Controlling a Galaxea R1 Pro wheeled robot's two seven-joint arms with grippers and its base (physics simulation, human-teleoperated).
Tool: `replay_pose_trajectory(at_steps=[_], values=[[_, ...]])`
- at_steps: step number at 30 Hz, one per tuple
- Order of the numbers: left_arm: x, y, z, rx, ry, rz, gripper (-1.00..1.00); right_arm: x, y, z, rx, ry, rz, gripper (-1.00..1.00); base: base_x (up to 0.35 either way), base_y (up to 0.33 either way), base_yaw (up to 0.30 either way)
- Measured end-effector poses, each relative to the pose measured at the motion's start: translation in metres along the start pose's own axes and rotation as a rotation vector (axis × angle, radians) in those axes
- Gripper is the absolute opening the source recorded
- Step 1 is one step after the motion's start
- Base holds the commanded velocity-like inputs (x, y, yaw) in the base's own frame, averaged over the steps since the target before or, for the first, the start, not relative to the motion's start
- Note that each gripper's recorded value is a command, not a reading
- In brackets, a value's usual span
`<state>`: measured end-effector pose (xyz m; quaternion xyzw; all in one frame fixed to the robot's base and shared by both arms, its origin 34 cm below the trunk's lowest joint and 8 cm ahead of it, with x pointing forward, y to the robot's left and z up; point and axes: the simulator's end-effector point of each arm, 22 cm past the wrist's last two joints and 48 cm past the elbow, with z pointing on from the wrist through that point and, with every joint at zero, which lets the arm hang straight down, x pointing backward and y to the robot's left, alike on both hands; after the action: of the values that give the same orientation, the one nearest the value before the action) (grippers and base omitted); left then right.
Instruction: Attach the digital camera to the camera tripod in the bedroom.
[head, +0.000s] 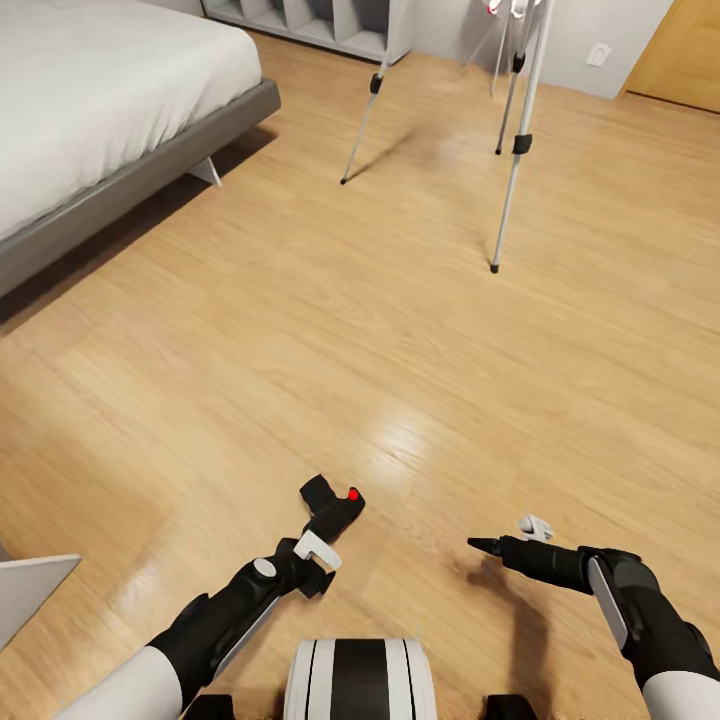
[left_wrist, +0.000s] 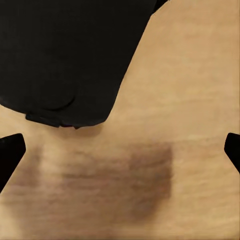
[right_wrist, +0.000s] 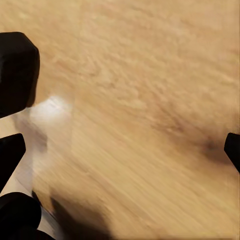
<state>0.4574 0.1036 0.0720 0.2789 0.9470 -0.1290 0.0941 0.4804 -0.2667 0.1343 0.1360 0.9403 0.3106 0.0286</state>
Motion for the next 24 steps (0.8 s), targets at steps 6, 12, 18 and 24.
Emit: replay_pose_trajectory(at_steps=[6,12,18,24], values=[[0.011,-0.002,0.008,0.009,0.018,-0.007,1.00,0.009,-0.008,0.008,0.006,0.020,0.013,1.00,0.000,0.000,0.000],[0.023,-0.002,0.015,0.017,0.038,-0.012,1.00,0.017,-0.016,0.014,0.013,0.038,0.028,1.00,0.000,0.000,0.000],[0.035,-0.005,0.022,0.028,0.058,-0.019,1.00,0.025,-0.023,0.020,0.015,0.057,0.042,1.00,0.000,0.000,0.000],[0.039,0.000,0.025,0.030,0.055,-0.016,1.00,0.023,-0.012,0.019,-0.062,0.053,0.040,1.00,0.000,0.000,0.000]])
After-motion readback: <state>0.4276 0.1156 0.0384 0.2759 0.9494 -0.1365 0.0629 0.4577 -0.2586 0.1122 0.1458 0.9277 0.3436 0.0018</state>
